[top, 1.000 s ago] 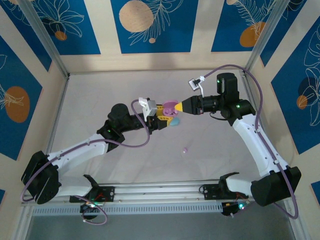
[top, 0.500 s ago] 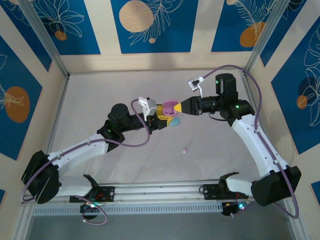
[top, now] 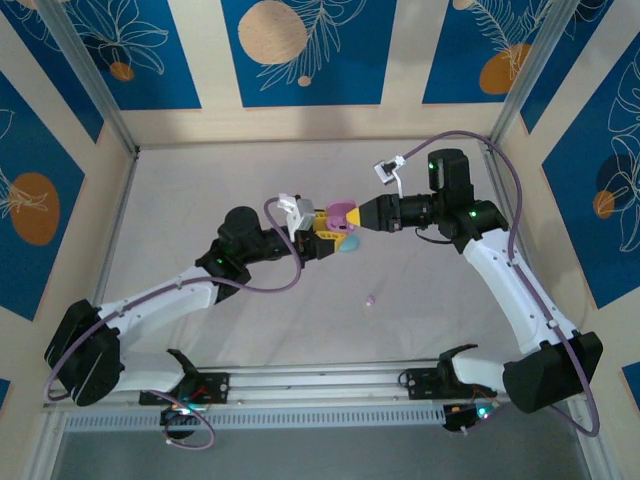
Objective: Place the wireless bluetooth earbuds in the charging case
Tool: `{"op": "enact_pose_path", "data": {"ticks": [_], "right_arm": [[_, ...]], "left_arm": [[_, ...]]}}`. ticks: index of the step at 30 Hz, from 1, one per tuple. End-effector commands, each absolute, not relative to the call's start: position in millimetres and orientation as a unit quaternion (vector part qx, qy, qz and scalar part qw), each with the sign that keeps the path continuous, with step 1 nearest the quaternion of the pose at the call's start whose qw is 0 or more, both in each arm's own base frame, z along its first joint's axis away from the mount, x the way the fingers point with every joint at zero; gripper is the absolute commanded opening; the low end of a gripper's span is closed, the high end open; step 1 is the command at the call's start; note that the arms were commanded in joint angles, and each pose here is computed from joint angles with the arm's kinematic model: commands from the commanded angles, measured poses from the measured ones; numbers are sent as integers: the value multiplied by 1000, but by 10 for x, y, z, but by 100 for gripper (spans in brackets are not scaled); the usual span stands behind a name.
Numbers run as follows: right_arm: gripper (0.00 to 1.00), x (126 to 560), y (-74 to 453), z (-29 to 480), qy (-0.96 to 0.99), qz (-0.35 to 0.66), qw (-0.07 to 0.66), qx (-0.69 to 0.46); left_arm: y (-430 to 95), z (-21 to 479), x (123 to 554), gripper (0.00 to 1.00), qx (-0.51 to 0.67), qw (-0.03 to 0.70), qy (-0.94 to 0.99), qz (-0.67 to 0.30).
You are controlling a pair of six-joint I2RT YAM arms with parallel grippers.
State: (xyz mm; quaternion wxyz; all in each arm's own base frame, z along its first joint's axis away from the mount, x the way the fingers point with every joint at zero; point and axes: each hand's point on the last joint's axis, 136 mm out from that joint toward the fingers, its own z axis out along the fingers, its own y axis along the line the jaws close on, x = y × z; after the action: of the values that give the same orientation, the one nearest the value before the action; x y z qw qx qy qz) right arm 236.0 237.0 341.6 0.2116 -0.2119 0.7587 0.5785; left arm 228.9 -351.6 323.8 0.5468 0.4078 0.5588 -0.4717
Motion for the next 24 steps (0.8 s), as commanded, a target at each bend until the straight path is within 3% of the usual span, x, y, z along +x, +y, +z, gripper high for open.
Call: {"op": "enact_pose_path", "data": {"ticks": [1,8,24], "right_arm": [[31,2446,2353,3260,785,550,210,-192],[23,2521,2329,3233,806,523,217,-171],[21,2498,2312,3150,855,480,146,-135]], "left_arm": [[-3529,3654,2119,30,422,578,492,-496],[-3530,3650,2118,30,421,577,493,-497],[-3536,3616,2148,30,423,581,495,-488]]}}
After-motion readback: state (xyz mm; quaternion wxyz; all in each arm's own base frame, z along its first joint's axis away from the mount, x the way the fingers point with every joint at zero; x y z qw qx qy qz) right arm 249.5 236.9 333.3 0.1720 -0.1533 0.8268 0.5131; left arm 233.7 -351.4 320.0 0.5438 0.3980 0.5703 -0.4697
